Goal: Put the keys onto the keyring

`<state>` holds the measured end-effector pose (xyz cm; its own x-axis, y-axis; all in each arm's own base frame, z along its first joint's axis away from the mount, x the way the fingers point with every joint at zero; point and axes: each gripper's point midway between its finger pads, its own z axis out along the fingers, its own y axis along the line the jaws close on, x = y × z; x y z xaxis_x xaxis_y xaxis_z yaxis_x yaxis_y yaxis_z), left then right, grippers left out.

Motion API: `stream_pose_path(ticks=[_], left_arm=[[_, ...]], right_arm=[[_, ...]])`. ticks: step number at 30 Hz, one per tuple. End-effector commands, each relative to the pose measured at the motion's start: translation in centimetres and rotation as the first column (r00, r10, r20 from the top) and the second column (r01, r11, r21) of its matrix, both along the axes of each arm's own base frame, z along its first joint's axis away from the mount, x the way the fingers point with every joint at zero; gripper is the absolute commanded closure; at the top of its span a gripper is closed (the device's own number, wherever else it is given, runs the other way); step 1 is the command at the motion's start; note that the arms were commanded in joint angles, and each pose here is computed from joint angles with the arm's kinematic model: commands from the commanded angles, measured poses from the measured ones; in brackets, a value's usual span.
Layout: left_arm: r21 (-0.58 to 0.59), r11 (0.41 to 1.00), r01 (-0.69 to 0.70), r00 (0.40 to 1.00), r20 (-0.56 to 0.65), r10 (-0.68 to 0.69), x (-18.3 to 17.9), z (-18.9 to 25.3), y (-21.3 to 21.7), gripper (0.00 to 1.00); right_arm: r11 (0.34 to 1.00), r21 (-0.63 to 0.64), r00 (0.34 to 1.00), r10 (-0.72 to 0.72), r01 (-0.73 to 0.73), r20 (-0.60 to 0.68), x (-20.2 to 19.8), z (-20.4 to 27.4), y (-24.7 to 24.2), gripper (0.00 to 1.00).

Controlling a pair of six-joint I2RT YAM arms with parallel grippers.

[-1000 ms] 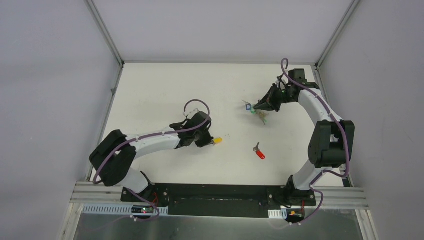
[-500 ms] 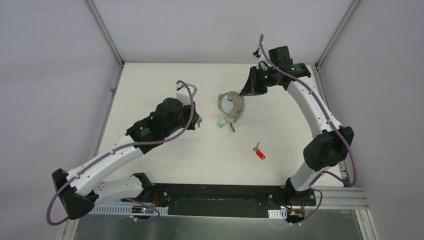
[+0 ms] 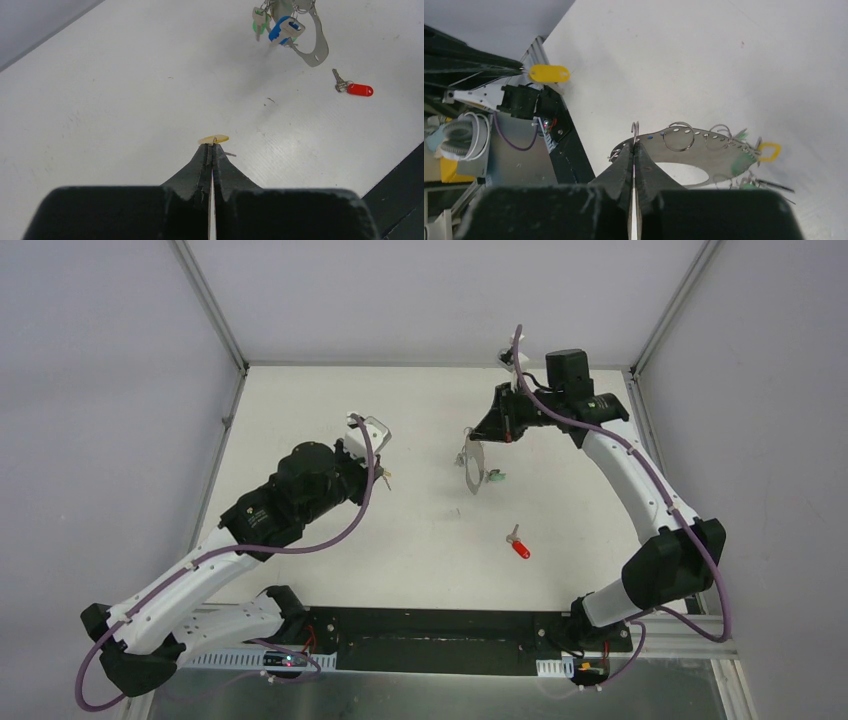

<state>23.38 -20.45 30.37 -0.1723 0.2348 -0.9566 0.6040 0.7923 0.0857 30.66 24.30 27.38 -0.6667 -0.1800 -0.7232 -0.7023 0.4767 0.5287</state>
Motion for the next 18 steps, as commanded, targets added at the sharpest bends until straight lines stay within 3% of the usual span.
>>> stream_pose_path(ticks=[1,6,10,18], left_arm=[[0.014,0.995,0.099,0.993,0.065,-0.100,-0.5,2.3,-0.8,1.00],[0.044,0.984,0.170,0.981,0.085,-0.174,-0.8,2.7,-1.7,1.00],[0.073,0.951,0.299,0.945,0.116,-0.306,-2.1,3.0,-3.1,1.00],[0.063,0.927,0.369,0.915,0.149,-0.375,-2.8,4.4,-4.1,1.00]], right_arm=[[0.954,0.148,0.943,0.219,-0.261,0.250,-2.3,5.1,1.9,1.00],[0.869,0.190,0.861,0.379,-0.457,0.337,-5.5,5.5,2.7,1.00],[0.834,0.121,0.778,0.437,-0.539,0.452,-7.3,4.5,3.1,1.00],[0.769,0.015,0.599,0.485,-0.639,0.637,-10.1,3.6,3.3,1.00]])
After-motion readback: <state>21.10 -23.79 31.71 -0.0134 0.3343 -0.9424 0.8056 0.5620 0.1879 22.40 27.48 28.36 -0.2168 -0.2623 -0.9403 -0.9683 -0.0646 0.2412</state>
